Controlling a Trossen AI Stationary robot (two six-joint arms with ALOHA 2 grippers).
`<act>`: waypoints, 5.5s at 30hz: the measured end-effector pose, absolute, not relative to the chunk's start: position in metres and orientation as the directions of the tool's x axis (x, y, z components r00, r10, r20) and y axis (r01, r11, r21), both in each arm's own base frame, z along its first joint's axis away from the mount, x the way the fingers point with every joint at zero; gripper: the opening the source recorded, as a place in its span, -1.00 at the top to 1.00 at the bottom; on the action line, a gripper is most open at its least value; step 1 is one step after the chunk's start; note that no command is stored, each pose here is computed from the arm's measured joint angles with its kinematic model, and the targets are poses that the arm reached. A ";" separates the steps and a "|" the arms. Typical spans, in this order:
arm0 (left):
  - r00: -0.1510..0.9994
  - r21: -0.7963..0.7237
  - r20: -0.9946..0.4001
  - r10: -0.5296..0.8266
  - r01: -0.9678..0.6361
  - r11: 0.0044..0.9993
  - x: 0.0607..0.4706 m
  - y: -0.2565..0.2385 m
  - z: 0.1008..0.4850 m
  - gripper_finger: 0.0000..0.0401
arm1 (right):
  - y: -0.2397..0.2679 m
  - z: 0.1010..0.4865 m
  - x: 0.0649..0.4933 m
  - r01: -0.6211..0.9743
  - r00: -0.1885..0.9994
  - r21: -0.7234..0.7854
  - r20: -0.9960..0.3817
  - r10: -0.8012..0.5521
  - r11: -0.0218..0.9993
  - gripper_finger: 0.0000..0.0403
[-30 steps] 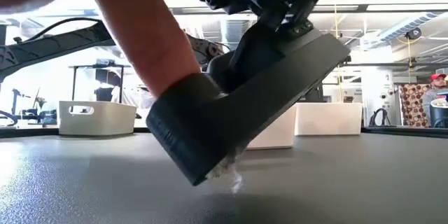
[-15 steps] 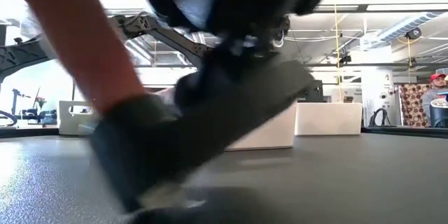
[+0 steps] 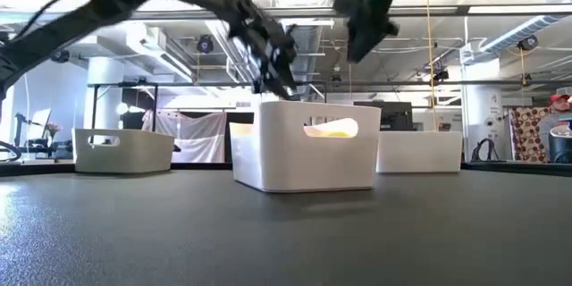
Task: Sort produce into baskets
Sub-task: Put the eggplant into the gray bin
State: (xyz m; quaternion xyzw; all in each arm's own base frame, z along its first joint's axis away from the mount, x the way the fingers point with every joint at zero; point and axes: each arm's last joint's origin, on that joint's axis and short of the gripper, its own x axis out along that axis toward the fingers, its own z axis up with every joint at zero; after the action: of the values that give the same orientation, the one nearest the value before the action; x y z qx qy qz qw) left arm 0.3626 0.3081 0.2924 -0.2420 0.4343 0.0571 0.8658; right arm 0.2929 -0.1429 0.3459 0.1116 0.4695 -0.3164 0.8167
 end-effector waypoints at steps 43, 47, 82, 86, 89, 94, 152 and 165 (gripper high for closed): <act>0.690 -0.052 -0.691 0.214 -0.343 0.938 0.209 0.158 0.493 0.38 | -0.283 0.175 0.416 0.420 0.394 0.246 -0.916 0.068 0.874 0.96; 0.654 -0.094 -0.744 0.140 -0.309 0.946 0.216 0.163 0.468 0.38 | -0.267 0.198 0.418 0.328 0.457 0.343 -0.873 0.170 0.880 0.95; 0.737 -0.102 -0.676 0.012 -0.109 0.989 0.302 0.212 0.130 -0.18 | -0.022 0.440 0.291 0.601 0.567 0.099 -0.753 -0.335 0.793 0.95; 0.720 0.007 -0.682 0.129 -0.170 0.985 0.317 0.216 0.129 -0.18 | -0.014 0.428 0.300 0.616 0.539 0.106 -0.779 -0.320 0.781 0.95; 0.723 0.025 -0.674 0.152 -0.184 0.983 0.328 0.220 0.131 -0.18 | -0.010 0.416 0.308 0.630 0.510 0.103 -0.802 -0.311 0.770 0.95; 0.687 0.034 -0.713 0.140 -0.166 0.986 0.342 0.226 0.129 -0.18 | -0.002 0.401 0.313 0.632 0.472 0.088 -0.832 -0.292 0.770 0.95; -0.131 0.147 -0.947 0.292 -0.989 0.034 0.148 0.192 0.230 0.77 | 0.016 0.298 0.278 0.102 0.207 0.061 -0.977 0.039 0.993 0.95; -0.173 0.246 -0.918 0.356 -0.954 0.170 0.156 0.247 0.196 0.35 | 0.153 0.293 0.236 0.600 0.469 0.404 -0.877 0.106 0.690 0.95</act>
State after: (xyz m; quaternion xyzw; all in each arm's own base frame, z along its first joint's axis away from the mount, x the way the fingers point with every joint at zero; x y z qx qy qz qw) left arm 0.1558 0.2474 0.1962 -0.2943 0.5081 0.5732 0.5715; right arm 0.2363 0.1527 0.2926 0.3601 0.4903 -0.1588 0.7777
